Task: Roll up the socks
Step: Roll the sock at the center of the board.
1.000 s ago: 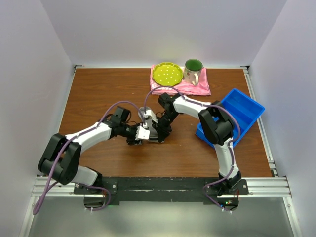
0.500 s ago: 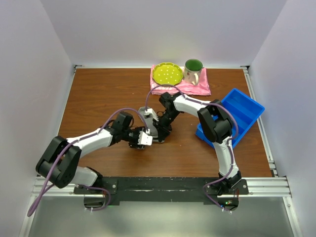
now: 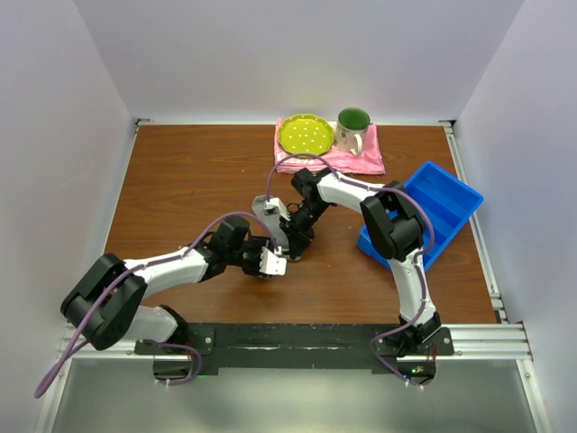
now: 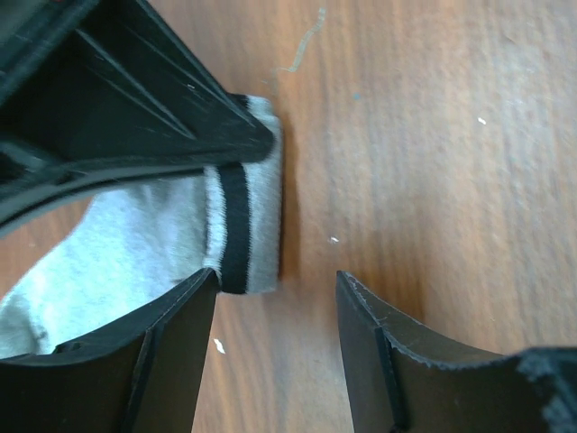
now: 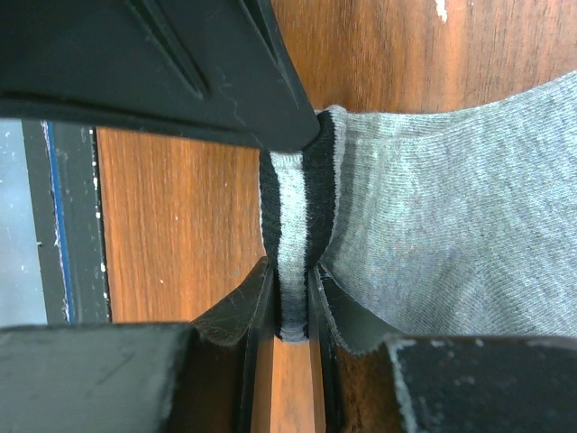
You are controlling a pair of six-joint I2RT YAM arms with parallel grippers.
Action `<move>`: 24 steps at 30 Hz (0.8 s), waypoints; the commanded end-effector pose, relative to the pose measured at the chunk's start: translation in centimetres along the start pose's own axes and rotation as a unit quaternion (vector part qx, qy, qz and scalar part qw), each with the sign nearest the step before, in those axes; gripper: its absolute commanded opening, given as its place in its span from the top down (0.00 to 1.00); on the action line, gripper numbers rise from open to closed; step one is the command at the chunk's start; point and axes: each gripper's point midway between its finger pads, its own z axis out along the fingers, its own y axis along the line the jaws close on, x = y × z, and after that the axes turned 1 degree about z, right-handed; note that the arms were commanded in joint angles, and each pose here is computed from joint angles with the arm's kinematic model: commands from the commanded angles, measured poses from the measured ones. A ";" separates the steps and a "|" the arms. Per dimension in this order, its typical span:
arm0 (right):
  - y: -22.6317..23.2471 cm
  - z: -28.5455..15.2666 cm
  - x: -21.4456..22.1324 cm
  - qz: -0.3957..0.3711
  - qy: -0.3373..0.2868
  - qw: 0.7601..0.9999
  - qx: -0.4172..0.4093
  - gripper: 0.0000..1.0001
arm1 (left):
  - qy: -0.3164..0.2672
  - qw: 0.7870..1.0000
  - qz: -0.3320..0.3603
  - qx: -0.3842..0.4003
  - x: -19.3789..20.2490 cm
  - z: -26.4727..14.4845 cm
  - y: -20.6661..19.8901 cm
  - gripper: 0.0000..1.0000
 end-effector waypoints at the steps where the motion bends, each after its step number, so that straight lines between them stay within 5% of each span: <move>1: -2.1 0.9 2.9 0.019 0.053 0.998 0.024 1.00 | -0.029 0.997 0.016 -0.064 -2.0 -0.2 2.8 0.40; 11: -2.5 0.9 3.1 0.027 0.054 0.998 0.026 1.00 | -0.034 0.997 0.027 -0.062 -2.4 0.1 2.2 0.41; 24: -2.6 0.9 3.0 0.028 0.053 0.998 0.027 1.00 | 0.035 0.996 0.036 -0.067 -0.4 1.8 1.7 0.41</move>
